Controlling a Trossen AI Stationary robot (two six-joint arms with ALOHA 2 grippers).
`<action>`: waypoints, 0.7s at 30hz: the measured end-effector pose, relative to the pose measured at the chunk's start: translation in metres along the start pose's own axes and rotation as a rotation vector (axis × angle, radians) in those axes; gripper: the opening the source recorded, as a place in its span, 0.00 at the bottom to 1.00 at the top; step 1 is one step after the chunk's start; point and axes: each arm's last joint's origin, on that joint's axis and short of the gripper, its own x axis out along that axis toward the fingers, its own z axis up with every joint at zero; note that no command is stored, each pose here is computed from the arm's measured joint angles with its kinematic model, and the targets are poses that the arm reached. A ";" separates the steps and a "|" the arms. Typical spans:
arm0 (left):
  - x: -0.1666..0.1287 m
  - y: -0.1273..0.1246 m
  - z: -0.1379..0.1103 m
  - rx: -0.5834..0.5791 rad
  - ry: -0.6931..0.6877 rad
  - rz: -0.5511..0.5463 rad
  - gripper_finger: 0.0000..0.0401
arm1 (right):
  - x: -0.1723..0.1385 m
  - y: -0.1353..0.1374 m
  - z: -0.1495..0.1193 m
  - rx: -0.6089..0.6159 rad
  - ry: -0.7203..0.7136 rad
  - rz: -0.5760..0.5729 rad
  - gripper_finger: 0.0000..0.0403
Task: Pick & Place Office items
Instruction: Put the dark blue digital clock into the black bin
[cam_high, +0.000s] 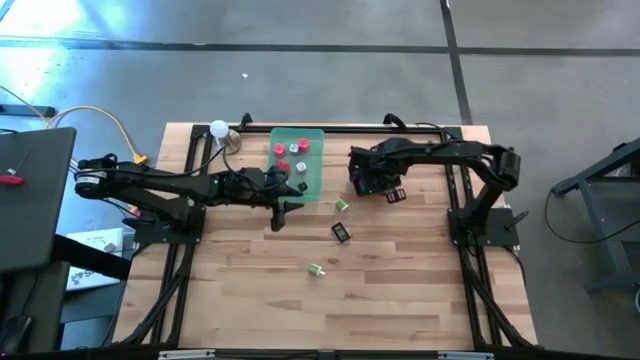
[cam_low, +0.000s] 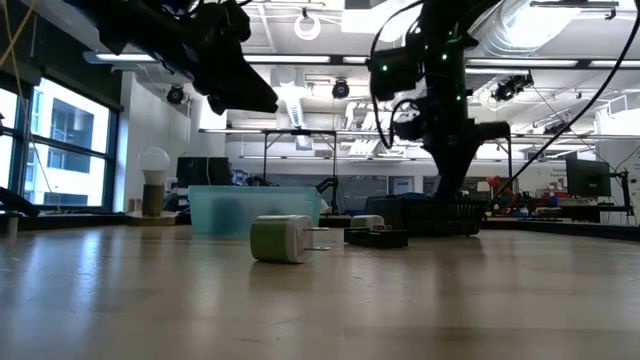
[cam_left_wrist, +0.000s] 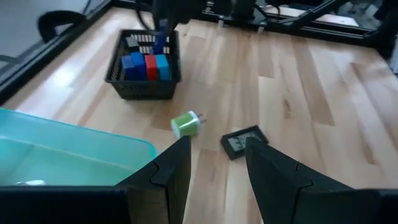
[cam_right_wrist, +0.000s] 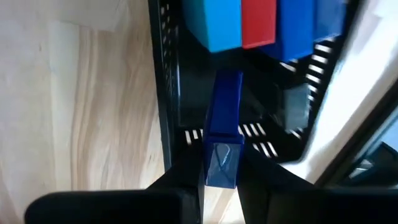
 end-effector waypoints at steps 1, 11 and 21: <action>0.000 0.000 0.000 0.000 0.002 -0.010 0.36 | 0.003 0.000 0.001 -0.002 0.006 0.004 0.13; 0.000 -0.002 0.000 0.028 0.010 -0.070 0.36 | 0.016 -0.003 0.008 -0.038 0.030 0.005 0.13; 0.000 -0.002 -0.001 0.053 0.011 -0.070 0.36 | 0.023 -0.007 0.010 -0.059 0.021 0.010 0.13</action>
